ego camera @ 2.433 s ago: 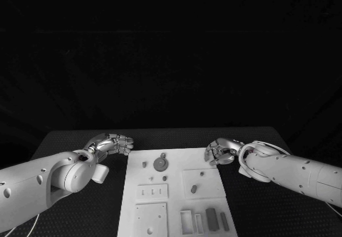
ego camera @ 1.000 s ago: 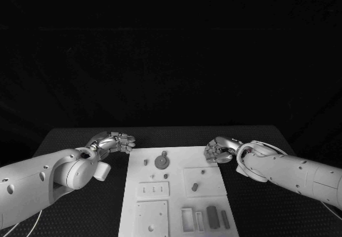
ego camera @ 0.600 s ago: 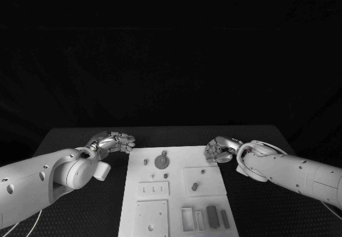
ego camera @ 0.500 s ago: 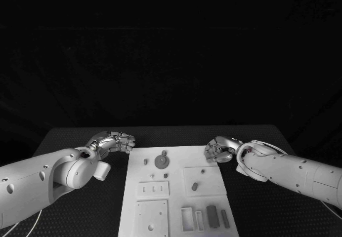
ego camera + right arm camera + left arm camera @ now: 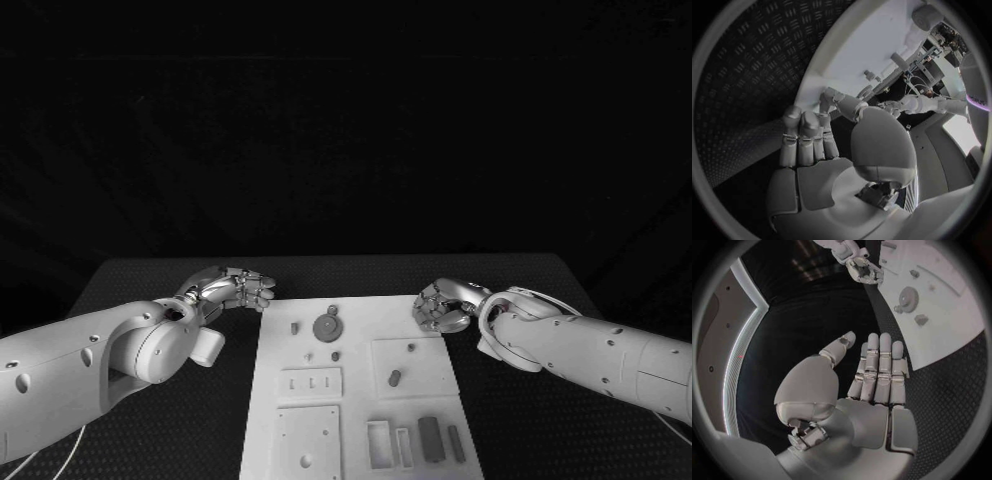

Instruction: Assemble the parts on the task board

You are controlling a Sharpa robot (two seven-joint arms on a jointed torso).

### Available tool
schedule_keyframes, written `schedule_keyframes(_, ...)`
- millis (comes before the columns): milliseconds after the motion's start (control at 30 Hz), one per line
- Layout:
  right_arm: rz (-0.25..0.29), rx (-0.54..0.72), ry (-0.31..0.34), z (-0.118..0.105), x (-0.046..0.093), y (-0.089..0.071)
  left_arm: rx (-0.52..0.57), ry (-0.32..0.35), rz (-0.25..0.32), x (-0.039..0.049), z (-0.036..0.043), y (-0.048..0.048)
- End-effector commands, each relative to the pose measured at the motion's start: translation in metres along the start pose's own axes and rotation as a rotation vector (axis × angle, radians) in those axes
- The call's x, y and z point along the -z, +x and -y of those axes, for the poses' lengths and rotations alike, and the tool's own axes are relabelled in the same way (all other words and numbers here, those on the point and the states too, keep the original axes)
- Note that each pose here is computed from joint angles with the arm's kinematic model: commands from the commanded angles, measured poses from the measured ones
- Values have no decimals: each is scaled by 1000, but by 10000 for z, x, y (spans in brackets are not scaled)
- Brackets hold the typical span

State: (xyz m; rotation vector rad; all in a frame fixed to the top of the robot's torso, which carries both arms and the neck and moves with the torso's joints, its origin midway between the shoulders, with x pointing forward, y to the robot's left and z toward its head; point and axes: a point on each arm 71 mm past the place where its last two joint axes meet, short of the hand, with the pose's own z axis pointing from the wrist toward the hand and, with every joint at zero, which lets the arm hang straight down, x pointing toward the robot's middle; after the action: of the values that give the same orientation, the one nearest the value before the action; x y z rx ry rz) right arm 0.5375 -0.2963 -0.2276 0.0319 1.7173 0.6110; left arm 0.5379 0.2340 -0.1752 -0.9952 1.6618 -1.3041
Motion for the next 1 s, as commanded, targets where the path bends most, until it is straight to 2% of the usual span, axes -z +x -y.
schedule_keyframes(33, -3, 0, 6, -76, -27, -38, -54, -26, -58, -3, -7, 89)
schedule_keyframes(267, 19, 29, -31, -355, -107, -187, -86, -85, -83, -16, -24, 240)
schedule_keyframes(467, 42, 52, -57, -661, -155, -250, -120, -149, -58, -19, -51, 322)
schedule_keyframes(633, 53, 59, -81, -963, -206, -203, -128, -186, -85, -23, -57, 457)
schedule_keyframes(867, 97, 61, -115, -1332, -264, -107, -153, -223, -112, -82, -54, 640)
schedule_keyframes(1000, 80, 51, -146, -1504, -269, -42, -156, -241, -148, -90, -56, 738)
